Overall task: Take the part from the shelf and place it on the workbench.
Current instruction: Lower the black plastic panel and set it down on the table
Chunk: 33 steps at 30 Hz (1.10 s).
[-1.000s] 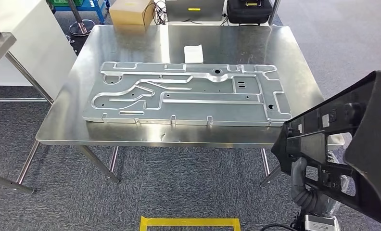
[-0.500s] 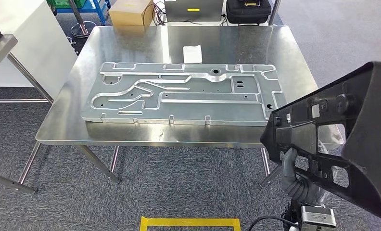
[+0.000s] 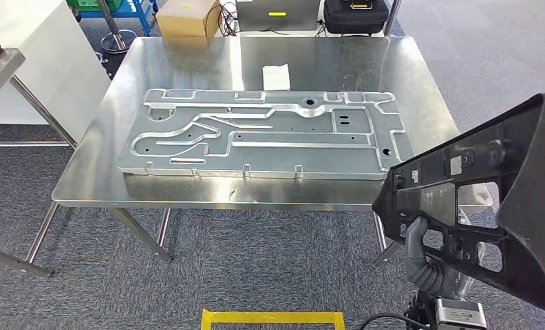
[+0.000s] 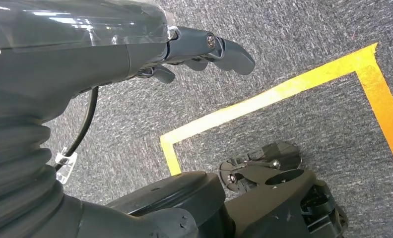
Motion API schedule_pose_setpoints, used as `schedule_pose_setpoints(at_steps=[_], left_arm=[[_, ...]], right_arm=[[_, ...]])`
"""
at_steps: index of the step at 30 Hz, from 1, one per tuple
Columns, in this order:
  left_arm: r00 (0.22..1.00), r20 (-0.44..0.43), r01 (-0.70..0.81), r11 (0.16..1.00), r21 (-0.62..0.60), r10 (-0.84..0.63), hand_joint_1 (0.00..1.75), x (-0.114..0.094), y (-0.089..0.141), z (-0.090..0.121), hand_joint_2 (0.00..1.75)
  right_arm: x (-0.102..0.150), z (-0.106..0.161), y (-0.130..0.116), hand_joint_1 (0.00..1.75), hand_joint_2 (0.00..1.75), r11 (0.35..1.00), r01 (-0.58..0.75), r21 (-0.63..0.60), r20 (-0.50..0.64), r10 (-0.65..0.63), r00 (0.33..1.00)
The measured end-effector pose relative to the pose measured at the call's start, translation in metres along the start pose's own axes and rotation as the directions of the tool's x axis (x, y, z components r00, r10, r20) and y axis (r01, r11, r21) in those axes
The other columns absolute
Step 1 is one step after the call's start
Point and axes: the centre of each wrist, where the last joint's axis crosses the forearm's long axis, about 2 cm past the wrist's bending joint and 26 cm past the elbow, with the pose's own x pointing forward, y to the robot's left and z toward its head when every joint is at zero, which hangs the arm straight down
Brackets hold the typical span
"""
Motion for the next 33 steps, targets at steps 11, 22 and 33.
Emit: schedule_pose_setpoints(at_steps=[11, 22, 33], left_arm=[[1.000, 0.001, 0.006, 1.000, -0.001, -0.006, 0.00, 0.000, 0.000, 0.000, 1.75], [1.000, -0.001, -0.010, 1.000, 0.001, 0.010, 0.00, 0.000, 0.000, 0.000, 1.75], [1.000, -0.002, -0.027, 1.000, 0.009, 0.027, 0.00, -0.001, 0.001, 0.000, 1.75]], right_arm=[[0.001, 0.002, -0.001, 1.75, 1.75, 0.999, -0.032, -0.005, 0.004, 0.032, 0.999], [-0.002, -0.007, 0.004, 1.75, 1.75, 0.999, -0.033, 0.011, 0.006, 0.033, 0.999], [-0.007, -0.018, 0.014, 1.75, 1.75, 0.999, -0.037, 0.013, 0.022, 0.037, 0.999]])
